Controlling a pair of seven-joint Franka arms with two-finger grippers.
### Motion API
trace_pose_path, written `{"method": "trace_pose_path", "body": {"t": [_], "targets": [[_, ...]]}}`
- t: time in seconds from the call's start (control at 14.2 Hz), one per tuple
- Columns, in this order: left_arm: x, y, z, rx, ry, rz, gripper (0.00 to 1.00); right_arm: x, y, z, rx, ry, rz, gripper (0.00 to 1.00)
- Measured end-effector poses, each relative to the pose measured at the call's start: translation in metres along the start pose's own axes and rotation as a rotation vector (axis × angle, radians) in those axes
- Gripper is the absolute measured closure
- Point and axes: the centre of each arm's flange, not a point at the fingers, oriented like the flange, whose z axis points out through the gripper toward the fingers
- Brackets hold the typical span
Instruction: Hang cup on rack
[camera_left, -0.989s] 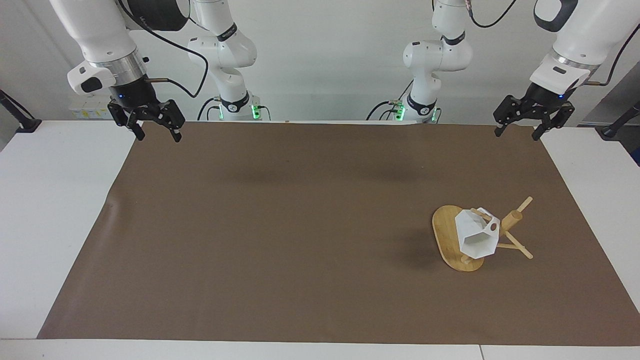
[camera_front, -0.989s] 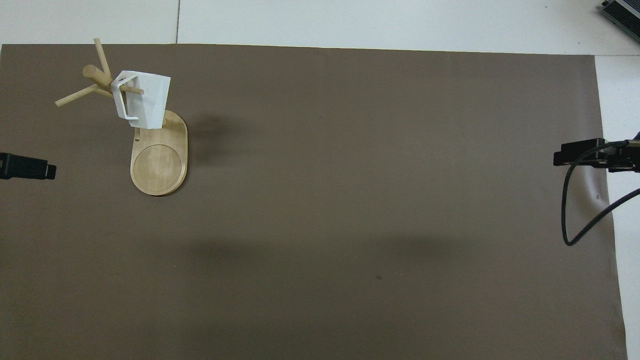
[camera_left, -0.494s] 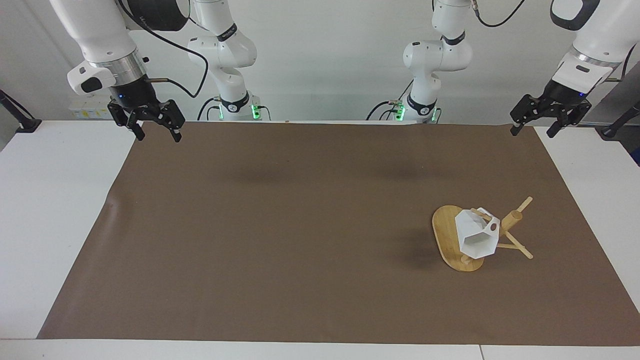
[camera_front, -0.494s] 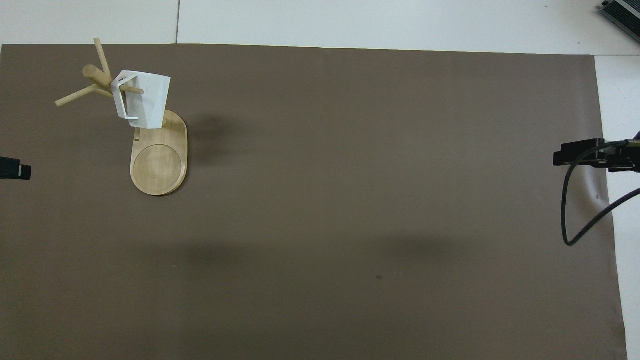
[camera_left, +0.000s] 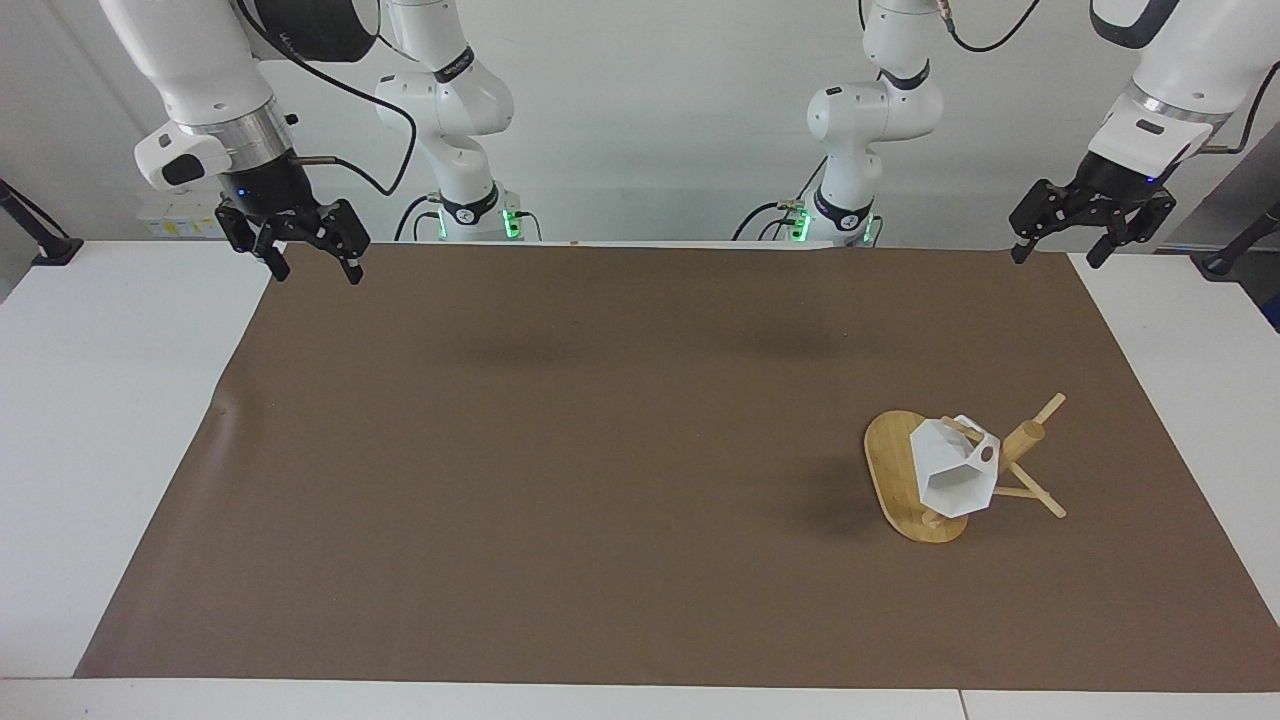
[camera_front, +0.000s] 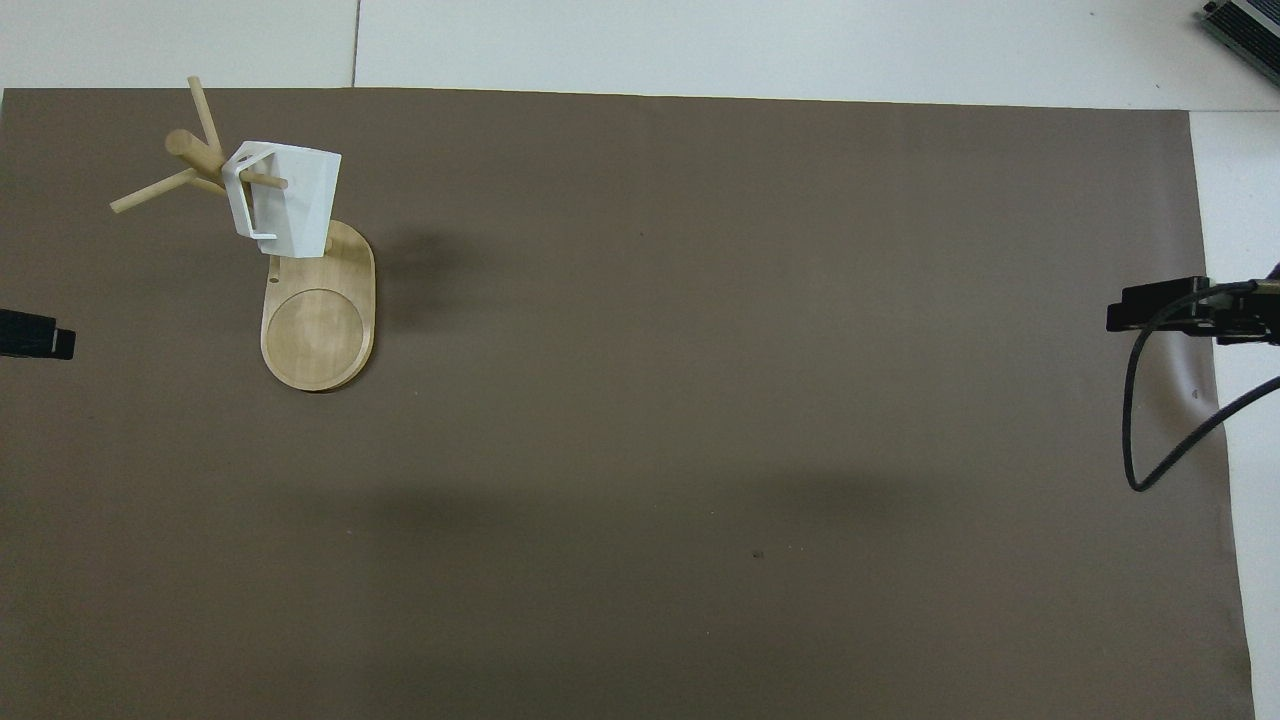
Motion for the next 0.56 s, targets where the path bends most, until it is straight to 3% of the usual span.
{"method": "trace_pose_path", "body": {"t": [0.56], "targets": [[-0.0034, -0.0013, 0.005, 0.021, -0.037, -0.026, 0.0, 0.0, 0.0, 0.0001, 0.0, 0.0, 0.0, 0.0]]}}
